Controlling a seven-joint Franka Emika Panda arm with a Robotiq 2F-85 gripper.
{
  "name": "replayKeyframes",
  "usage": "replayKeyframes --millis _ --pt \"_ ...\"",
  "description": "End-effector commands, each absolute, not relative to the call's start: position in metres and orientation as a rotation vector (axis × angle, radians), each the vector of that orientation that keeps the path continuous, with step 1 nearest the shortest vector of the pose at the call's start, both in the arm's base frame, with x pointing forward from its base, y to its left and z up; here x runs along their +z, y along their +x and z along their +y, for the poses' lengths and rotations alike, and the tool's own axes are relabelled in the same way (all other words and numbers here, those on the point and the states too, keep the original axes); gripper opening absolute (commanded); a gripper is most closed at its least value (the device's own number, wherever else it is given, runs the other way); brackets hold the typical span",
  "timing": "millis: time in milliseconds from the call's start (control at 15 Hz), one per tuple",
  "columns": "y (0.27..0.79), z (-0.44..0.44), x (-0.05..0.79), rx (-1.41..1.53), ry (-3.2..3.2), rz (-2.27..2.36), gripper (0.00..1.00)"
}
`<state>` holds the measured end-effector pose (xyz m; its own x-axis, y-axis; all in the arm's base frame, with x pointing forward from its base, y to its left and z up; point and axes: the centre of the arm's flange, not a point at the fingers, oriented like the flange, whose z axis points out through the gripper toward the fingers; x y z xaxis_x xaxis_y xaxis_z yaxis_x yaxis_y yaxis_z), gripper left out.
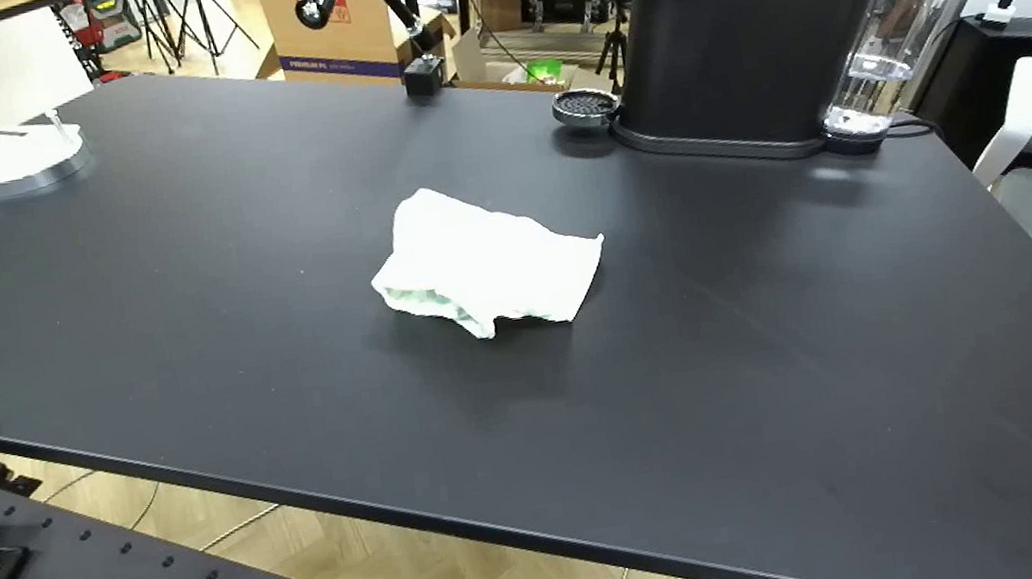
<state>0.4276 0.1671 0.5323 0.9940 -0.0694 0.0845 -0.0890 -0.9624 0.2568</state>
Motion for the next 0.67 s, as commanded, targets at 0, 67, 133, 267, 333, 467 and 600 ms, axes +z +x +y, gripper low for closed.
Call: replayKeyframes --millis 0,67,133,267,333,467,600 --pt "0.428 0.167 0.532 0.109 2.874 -0.116 1.0" --pt "0.428 0.167 0.532 0.109 2.874 -0.116 1.0" --pt "0.427 0.165 0.531 0.135 2.873 -0.105 1.0" --pt "0.427 0.156 0.524 0.19 2.848 -0.107 1.0" --pt "0.427 0.147 0.518 0.211 2.838 -0.095 1.0" --pt "0.428 0.124 0.504 0.253 2.846 -0.072 1.0" --pt "0.428 0.101 0.488 0.263 2.867 -0.05 1.0"
